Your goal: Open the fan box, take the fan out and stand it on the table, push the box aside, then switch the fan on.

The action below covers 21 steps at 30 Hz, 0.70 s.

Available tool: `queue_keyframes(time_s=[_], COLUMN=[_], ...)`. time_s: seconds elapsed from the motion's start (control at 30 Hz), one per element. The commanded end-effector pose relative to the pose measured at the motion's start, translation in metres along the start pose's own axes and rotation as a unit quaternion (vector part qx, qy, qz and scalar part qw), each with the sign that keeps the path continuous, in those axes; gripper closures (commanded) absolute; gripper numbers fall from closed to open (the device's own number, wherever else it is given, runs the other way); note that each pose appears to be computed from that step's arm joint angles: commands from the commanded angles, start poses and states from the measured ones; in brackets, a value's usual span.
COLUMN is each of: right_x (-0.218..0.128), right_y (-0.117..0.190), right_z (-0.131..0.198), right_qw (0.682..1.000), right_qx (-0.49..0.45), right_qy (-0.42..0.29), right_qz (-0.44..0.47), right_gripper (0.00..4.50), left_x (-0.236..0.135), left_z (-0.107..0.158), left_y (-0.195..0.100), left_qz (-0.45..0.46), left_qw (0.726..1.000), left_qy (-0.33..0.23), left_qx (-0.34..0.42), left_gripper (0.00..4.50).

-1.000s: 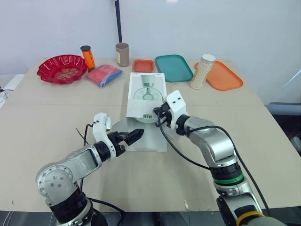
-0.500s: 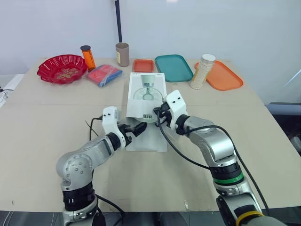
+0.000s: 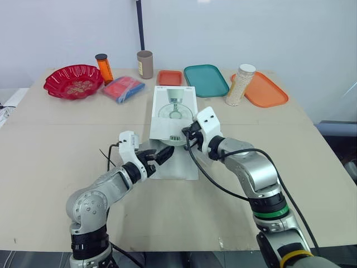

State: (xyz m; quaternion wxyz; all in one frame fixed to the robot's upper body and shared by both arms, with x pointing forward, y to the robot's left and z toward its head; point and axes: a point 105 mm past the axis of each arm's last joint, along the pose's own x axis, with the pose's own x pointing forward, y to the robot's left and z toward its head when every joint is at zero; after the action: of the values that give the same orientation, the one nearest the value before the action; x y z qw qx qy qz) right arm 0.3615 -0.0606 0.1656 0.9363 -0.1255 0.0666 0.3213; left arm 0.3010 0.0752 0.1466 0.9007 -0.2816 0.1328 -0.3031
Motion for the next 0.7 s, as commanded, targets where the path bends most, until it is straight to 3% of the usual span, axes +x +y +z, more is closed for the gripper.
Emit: queue_keyframes(time_s=[0.03,0.3,0.7], right_x=[0.003,0.004,0.001], right_y=[0.003,0.005,0.005], right_z=[-0.022,-0.021,-0.024], right_qw=[0.999,0.999,0.999], right_qx=[0.013,0.013,0.014], right_qy=[0.044,0.044,0.048], right_qz=[0.005,0.005,0.002], right_gripper=[4.50,4.50,4.50], left_x=[0.000,0.023,0.031], left_z=[0.003,-0.011,-0.001], left_y=[-0.007,-0.001,0.002], left_qz=[-0.012,0.006,-0.001], left_qw=[1.000,1.000,0.996], left_qy=[-0.013,-0.003,-0.060], left_qx=[0.011,-0.018,-0.069], left_gripper=[0.04,0.04,0.04])
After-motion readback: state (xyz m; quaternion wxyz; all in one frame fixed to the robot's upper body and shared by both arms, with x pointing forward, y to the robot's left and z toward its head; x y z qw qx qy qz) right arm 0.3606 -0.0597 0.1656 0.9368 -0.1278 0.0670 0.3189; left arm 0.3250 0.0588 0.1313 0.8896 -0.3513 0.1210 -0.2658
